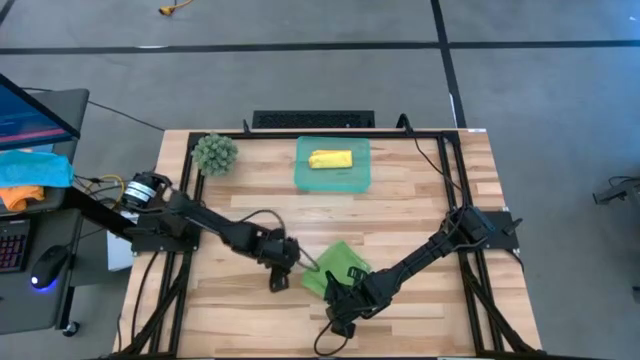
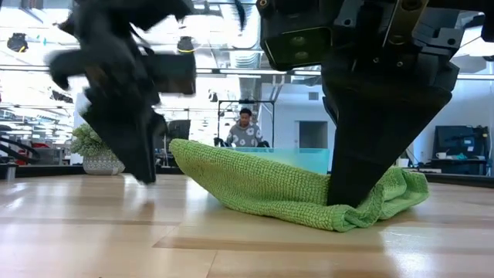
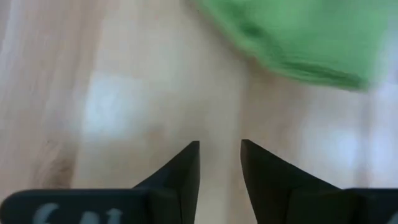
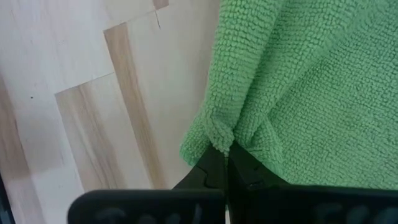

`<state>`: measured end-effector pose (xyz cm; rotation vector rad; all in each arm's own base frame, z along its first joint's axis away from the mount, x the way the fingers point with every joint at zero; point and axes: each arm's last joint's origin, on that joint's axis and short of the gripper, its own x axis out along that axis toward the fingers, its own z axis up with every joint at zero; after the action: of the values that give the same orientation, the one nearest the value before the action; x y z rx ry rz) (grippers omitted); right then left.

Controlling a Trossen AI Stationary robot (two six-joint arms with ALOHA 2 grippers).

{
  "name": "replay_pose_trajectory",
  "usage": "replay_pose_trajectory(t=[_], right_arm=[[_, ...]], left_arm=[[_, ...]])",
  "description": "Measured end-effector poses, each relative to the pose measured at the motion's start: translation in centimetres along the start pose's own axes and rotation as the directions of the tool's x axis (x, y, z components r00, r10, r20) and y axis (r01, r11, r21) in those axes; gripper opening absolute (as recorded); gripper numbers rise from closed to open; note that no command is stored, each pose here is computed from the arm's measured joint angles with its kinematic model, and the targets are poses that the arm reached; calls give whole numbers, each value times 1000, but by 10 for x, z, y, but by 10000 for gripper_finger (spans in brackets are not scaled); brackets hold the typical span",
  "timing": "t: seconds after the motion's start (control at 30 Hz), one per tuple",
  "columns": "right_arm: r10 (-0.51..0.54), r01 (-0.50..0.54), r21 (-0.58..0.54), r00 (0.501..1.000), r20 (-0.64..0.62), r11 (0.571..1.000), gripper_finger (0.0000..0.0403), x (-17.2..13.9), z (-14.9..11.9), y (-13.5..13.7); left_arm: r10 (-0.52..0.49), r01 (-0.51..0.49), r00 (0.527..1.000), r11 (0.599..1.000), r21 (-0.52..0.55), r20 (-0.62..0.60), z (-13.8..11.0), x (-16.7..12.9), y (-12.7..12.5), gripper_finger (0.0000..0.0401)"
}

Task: Roll microfiber towels into tight, uniform cylinder then place into a basket
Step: Roll the green microfiber cloth

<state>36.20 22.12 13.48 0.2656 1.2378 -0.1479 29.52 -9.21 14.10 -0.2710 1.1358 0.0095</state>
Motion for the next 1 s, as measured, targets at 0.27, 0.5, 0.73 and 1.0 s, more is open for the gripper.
replay_pose_trajectory(t=[0.27,0.5,0.73,1.0], right_arm=[[-5,5,2,1000,3,1000,8,0,1,-1],[-4,4,9,1000,2,1000,8,1,0,-1],[3,-3,10,1000,-7,1000,8,1,1,-1],[5,-5,19,1000,-10,1000,8,1,1,-1]], left_arm=[[-52,-7,982,950,311,182,-21,-18,-62,89],[-76,-15,967,936,351,242,-17,11,-66,76],[-62,-33,962,940,340,265,-9,20,-59,64],[-103,-11,942,942,335,320,-4,18,-62,61]])
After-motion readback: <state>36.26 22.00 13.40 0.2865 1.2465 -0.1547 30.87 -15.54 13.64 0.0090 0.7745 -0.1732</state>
